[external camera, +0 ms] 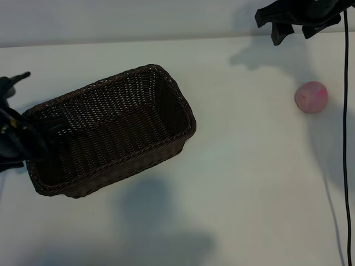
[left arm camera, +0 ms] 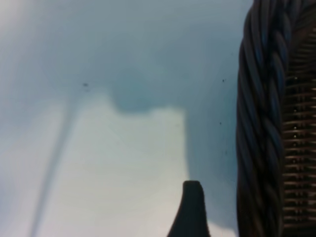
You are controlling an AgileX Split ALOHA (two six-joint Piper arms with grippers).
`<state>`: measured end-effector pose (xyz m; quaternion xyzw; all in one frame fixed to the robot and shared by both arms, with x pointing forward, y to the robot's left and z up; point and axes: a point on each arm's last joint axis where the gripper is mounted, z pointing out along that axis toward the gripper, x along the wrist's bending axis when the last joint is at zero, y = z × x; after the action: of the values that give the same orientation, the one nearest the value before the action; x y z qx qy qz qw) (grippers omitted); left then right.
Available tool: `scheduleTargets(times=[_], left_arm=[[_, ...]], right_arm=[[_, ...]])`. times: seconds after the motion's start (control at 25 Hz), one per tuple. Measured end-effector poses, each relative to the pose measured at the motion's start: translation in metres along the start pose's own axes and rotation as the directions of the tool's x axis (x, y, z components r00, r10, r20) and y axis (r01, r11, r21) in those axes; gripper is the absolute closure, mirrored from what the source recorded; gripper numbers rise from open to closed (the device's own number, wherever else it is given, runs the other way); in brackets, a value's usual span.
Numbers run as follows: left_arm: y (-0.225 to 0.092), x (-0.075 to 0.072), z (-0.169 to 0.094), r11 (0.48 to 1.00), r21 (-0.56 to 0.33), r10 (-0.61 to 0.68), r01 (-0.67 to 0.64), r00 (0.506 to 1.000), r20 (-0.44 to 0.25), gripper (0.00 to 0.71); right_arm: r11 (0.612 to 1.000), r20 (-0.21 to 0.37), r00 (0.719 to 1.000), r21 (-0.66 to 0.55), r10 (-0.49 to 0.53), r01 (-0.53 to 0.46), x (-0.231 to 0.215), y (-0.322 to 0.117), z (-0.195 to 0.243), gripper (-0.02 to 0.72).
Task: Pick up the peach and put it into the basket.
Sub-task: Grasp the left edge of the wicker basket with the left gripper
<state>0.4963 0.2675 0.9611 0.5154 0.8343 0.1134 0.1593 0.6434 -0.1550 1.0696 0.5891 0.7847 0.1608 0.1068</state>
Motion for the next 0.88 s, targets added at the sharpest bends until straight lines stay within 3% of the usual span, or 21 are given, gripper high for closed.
scheduleTargets(times=[0.28,0.52,0.88], left_arm=[[-0.003,-0.003,0.028,0.999,0.052,-0.011,0.011,1.000,-0.012,0.129],[-0.003,-0.005,0.035,0.998,0.056,-0.012,0.012,1.000,0.000,0.131],[-0.006,-0.005,0.045,0.996,0.086,-0.015,0.017,1.000,-0.016,0.200]], right_arm=[[1.000,0.000,1.000,0.000,-0.002,0.002,0.000,0.000,0.000,0.145],[1.000,0.000,1.000,0.001,-0.004,0.004,0.000,0.000,0.000,0.145],[1.000,0.000,1.000,0.001,-0.004,0.004,0.000,0.000,0.000,0.145]])
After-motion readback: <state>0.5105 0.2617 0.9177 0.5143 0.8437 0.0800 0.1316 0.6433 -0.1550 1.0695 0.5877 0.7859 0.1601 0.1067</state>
